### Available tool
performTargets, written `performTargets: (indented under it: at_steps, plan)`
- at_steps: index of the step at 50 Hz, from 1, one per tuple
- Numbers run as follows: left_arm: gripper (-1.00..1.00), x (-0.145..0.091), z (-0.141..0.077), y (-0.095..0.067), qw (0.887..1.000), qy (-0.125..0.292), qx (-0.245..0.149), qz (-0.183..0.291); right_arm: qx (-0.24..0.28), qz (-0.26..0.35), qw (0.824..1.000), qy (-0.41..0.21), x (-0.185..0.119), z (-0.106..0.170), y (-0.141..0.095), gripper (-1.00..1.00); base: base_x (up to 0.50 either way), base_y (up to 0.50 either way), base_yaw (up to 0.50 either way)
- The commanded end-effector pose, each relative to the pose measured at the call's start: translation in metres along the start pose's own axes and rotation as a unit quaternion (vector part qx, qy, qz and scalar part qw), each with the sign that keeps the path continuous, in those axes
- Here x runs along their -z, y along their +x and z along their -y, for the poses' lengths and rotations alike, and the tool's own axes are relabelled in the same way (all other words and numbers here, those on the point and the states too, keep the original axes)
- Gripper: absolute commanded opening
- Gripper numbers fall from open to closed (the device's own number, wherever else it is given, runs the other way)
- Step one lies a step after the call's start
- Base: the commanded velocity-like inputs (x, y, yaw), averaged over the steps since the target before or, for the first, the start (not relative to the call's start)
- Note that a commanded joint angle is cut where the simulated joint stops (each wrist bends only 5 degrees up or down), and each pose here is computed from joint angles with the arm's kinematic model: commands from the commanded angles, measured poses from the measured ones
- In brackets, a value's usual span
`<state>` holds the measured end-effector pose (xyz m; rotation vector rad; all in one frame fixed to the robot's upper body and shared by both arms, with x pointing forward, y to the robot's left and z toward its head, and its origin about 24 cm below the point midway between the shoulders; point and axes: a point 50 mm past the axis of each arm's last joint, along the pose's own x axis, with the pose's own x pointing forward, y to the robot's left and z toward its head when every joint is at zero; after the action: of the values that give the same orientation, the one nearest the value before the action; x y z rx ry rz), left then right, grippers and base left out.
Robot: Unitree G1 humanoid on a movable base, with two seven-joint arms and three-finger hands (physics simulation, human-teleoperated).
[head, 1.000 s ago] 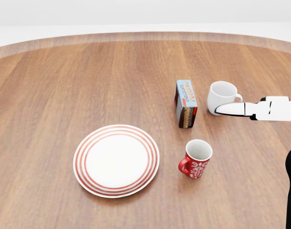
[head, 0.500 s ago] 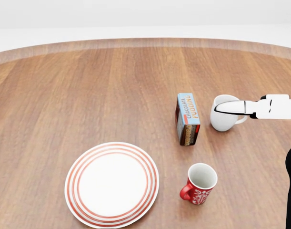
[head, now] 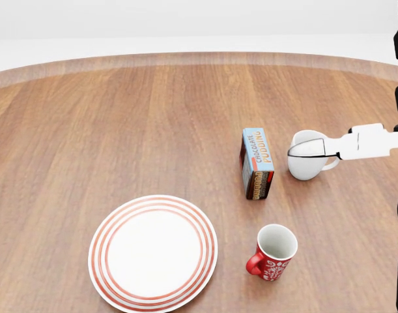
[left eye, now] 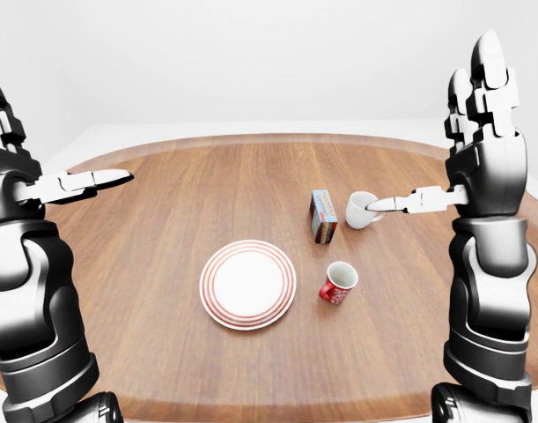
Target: Pick up the red mug and put it on the plate
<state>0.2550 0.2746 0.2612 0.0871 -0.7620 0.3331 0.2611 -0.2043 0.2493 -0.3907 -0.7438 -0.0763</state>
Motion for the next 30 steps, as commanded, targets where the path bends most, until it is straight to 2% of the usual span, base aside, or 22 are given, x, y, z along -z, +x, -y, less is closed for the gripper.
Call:
performTargets:
  at_steps: [1, 6, 11, 12, 18, 27, 30]
  plan:
    - [1.0, -0.002, 0.0, 0.001, 1.0, -0.001, 0.0, 0.003, -0.043, 0.013, 0.997, -0.064, -0.008, 0.003, 0.007, 1.0, 0.0, 0.0, 0.0]
    - [1.0, -0.002, -0.001, 0.002, 1.0, -0.001, -0.001, 0.004, -0.085, 0.019, 0.99, -0.108, -0.014, 0.001, 0.006, 1.0, 0.0, 0.0, 0.0]
    - [1.0, -0.002, -0.001, 0.002, 1.0, -0.001, -0.001, 0.004, -0.086, 0.018, 0.99, -0.111, -0.014, 0.001, 0.006, 1.0, 0.0, 0.0, 0.0]
    - [1.0, -0.003, 0.0, 0.002, 1.0, -0.001, 0.0, 0.006, -0.128, 0.024, 0.981, -0.146, -0.02, -0.001, 0.004, 1.0, 0.0, 0.0, 0.0]
    - [1.0, -0.001, 0.0, 0.001, 1.0, -0.001, 0.0, 0.002, -0.177, 0.018, 0.966, -0.186, -0.024, -0.007, 0.0, 1.0, 0.0, 0.0, 0.0]
    - [1.0, -0.002, 0.0, 0.001, 1.0, 0.0, 0.0, 0.005, -0.277, -0.008, 0.933, -0.23, -0.025, -0.027, -0.02, 1.0, 0.0, 0.0, 0.0]
    - [1.0, -0.001, 0.0, 0.0, 1.0, 0.0, 0.0, 0.002, -0.273, -0.023, 0.932, -0.238, -0.021, -0.029, -0.025, 1.0, 0.0, 0.0, 0.0]
